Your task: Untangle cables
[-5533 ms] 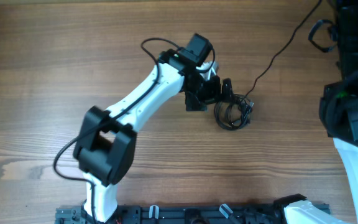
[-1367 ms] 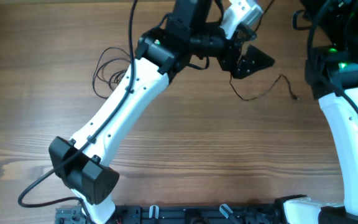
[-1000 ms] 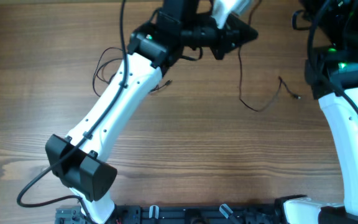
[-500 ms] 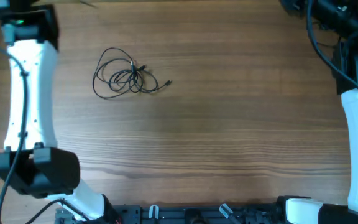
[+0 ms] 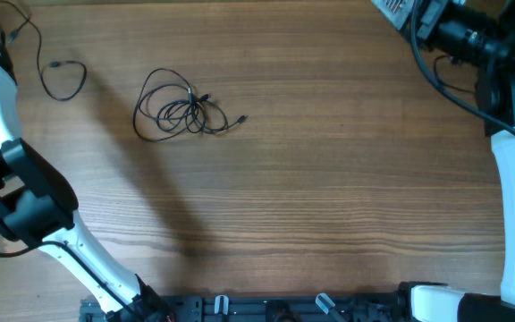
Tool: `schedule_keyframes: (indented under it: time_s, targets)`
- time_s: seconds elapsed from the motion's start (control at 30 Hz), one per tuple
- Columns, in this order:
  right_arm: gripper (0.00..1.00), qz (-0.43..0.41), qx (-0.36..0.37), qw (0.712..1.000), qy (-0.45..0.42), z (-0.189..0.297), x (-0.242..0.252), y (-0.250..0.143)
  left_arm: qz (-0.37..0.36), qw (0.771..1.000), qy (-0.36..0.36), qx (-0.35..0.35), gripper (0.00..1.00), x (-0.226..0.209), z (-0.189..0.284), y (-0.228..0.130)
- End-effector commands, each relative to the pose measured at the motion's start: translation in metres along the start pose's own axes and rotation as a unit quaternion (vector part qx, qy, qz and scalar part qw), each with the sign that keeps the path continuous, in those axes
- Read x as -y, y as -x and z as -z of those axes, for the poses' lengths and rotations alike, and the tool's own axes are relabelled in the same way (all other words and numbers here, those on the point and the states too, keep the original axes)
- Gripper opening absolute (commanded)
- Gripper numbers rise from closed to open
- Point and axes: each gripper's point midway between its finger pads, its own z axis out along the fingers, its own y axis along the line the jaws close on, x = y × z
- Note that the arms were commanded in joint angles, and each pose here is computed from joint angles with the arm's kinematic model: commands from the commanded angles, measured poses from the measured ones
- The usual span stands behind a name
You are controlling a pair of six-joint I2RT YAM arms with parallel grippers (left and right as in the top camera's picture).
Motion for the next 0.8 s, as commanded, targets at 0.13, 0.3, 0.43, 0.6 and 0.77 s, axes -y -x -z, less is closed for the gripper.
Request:
schedule_keyframes:
  time_s: [0.13,0.3,0.43,0.6,0.77]
  targets:
    - [0.9,0.028,-0.02,0.999,-0.017,-0.002,0.007,-0.013,-0.056,0.984,0.042,-0.163,1.0,-0.063,-0.02,-0.138]
    - [0.92,0.034,-0.04,0.999,-0.001,-0.01,-0.003,-0.025,-0.011,0.939,-0.052,-0.341,1.0,-0.038,0.02,-0.222]
    - [0.91,0.056,-0.066,0.996,0.021,-0.02,-0.017,-0.042,-0.001,0.909,0.018,-0.417,1.0,-0.07,0.046,-0.215]
    - [0.93,0.062,-0.084,0.995,0.005,-0.022,-0.007,-0.052,0.084,0.858,-0.082,-0.5,1.0,-0.014,0.092,-0.18]
    - [0.97,0.027,-0.086,0.981,-0.172,-0.017,0.065,-0.066,0.093,0.689,-0.203,-0.69,1.0,0.108,0.22,-0.225]
